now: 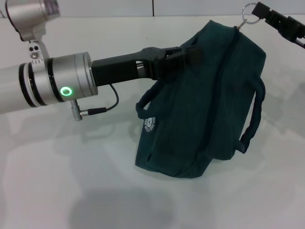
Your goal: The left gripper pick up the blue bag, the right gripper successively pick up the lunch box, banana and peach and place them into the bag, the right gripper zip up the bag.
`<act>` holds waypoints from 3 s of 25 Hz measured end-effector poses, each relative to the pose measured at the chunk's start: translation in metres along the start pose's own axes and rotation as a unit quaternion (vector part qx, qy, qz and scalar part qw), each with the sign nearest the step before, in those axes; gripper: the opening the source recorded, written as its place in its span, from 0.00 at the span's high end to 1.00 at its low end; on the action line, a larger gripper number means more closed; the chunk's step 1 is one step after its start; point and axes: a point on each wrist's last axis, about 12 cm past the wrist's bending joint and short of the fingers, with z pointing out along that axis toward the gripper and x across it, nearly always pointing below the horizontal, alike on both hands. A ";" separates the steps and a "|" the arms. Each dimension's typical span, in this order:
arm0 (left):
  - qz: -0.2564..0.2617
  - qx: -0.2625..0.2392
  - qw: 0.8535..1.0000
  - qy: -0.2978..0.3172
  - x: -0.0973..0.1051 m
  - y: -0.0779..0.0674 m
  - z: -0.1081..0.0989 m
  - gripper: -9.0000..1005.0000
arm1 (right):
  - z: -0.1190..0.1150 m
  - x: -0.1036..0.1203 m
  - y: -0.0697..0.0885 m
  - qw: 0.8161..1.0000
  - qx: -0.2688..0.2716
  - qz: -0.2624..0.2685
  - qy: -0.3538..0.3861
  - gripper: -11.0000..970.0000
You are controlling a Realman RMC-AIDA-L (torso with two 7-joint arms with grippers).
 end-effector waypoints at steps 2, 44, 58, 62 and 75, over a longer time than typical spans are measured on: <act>0.000 0.001 1.000 0.002 0.001 0.000 0.001 0.88 | 0.000 0.000 0.000 1.000 -0.001 0.000 0.000 0.98; 0.035 0.057 0.998 -0.021 0.009 -0.016 -0.004 0.88 | 0.006 0.013 -0.005 0.999 0.024 0.016 0.035 0.98; 0.033 0.047 0.998 -0.036 0.008 -0.014 -0.007 0.88 | 0.012 0.015 -0.004 0.999 0.021 0.013 0.038 0.98; 0.032 0.039 0.998 -0.044 0.008 -0.013 -0.009 0.88 | 0.010 0.016 -0.003 0.999 0.020 0.014 0.038 0.92; 0.012 -0.017 0.999 -0.048 0.014 0.000 -0.006 0.88 | -0.020 0.010 -0.015 0.997 0.068 0.023 0.016 0.63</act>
